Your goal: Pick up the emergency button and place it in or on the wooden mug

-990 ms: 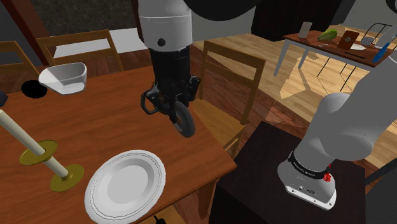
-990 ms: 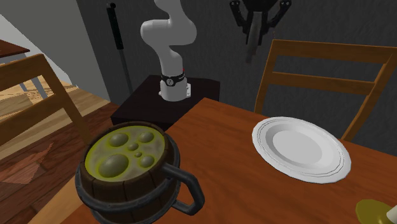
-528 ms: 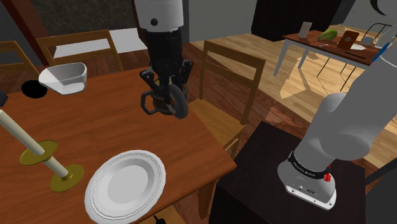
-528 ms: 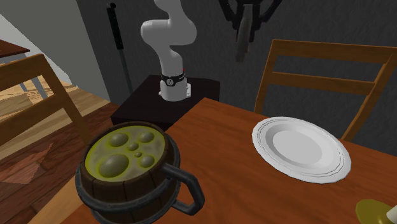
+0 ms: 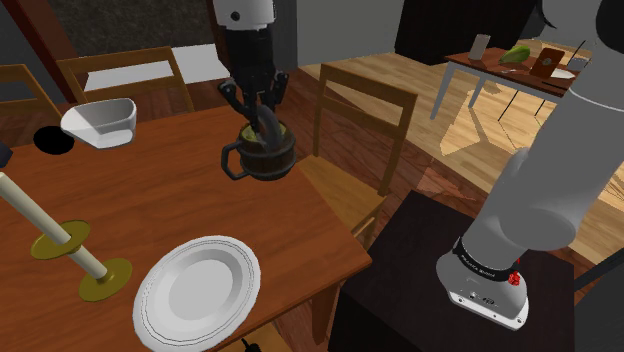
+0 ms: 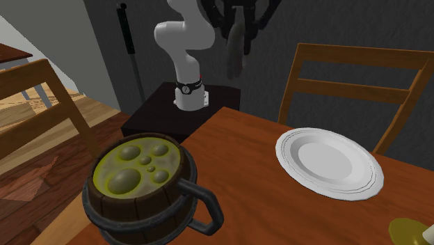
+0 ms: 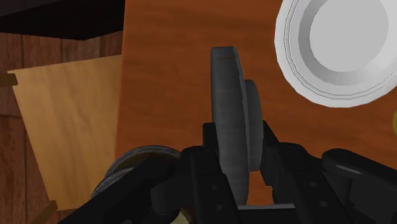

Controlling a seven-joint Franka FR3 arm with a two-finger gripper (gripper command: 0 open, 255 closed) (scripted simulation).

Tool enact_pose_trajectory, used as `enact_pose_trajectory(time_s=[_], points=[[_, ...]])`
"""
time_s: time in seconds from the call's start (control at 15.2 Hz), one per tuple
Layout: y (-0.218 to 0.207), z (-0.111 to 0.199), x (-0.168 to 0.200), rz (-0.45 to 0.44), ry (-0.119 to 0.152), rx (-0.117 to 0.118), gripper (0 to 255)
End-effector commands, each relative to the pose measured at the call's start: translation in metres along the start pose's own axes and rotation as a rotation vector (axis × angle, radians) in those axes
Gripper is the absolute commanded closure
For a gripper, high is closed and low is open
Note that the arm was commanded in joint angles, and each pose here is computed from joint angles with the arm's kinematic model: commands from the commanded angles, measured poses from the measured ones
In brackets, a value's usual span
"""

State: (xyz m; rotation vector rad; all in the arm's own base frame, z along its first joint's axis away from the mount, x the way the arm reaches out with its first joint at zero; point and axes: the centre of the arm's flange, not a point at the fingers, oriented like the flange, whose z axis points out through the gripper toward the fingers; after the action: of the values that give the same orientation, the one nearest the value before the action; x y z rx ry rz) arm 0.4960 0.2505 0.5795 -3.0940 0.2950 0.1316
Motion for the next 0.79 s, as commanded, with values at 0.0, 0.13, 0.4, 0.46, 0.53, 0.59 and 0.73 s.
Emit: enact_pose_trajectory(time_s=[0.0,0.13,0.4,0.46,0.53,0.59,0.73], points=[[0.013,-0.005,0.026,0.000,0.000,-0.001,255],[0.023,-0.009,0.050,0.000,0.000,-0.001,255],[0.044,-0.016,0.098,0.000,0.000,-0.001,255],[0.049,-0.018,0.110,0.000,0.000,-0.001,255],[0.054,-0.020,0.122,0.000,0.000,-0.001,255],[0.059,-0.022,0.134,0.000,0.000,-0.001,255],[0.069,-0.025,0.158,0.000,0.000,-0.001,255]])
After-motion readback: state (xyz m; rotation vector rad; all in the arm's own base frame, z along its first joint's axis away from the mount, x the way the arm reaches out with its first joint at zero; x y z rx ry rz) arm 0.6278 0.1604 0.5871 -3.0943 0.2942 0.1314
